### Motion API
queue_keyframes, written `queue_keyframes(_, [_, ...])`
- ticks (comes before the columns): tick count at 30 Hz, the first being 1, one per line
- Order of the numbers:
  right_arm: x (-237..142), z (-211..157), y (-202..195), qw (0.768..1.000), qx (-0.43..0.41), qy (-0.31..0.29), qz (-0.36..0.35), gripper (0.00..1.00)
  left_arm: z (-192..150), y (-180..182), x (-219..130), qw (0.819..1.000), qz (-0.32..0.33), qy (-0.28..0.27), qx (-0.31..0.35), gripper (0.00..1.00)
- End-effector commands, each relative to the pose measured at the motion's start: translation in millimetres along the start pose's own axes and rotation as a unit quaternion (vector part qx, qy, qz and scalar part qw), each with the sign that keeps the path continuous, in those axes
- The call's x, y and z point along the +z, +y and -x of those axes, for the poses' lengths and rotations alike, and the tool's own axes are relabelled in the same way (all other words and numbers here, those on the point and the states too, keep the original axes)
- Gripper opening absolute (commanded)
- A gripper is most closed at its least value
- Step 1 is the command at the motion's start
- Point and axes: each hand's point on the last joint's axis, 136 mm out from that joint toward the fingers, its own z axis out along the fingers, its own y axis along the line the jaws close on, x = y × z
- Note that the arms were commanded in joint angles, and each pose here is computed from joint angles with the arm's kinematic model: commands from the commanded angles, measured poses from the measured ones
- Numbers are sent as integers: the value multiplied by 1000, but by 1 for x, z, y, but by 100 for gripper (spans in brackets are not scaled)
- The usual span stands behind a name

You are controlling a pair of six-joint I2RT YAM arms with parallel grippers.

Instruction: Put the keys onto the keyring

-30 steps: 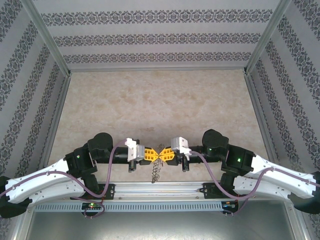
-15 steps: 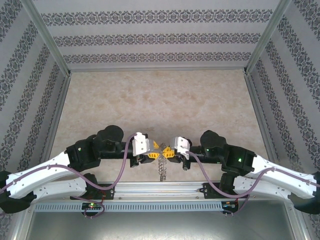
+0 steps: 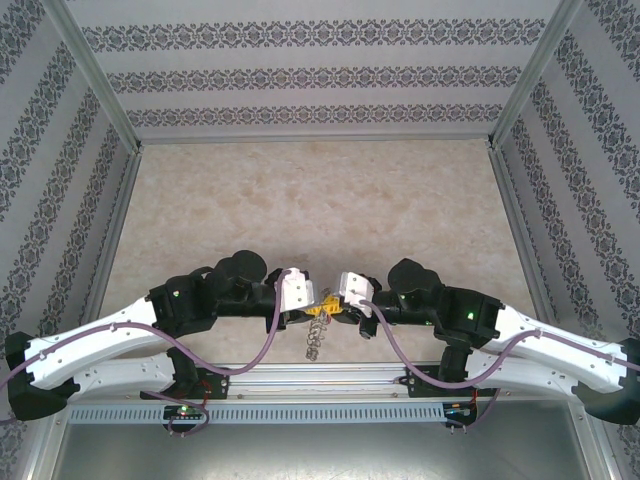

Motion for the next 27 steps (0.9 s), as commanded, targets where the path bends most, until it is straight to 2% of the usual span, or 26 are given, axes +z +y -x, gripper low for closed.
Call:
queue_keyframes(1, [-5, 26, -1, 999, -17, -38, -2, 0, 12, -1, -7, 1000, 2, -12, 14, 12])
queue_keyframes(3, [-5, 25, -1, 999, -16, -36, -1, 0, 12, -2, -7, 1000, 2, -15, 13, 0])
queue_keyframes(9, [-9, 28, 3, 999, -17, -46, 6, 0, 16, -4, -10, 999, -2, -33, 10, 0])
queue_keyframes(13, [-11, 26, 7, 998, -13, -57, 16, 17, 31, -10, -19, 996, -10, -89, 7, 0])
queue_keyframes(15, [-10, 24, 8, 998, -8, -59, 19, 21, 39, -14, -25, 993, -17, -119, 7, 0])
queue_keyframes(19, [-9, 24, 13, 997, -2, -64, 33, 22, 50, -20, -35, 985, -29, -168, 7, 0])
queue_keyframes(27, [-16, 33, 19, 995, -9, -88, 47, 20, 58, -29, -49, 975, -44, -220, 9, 0])
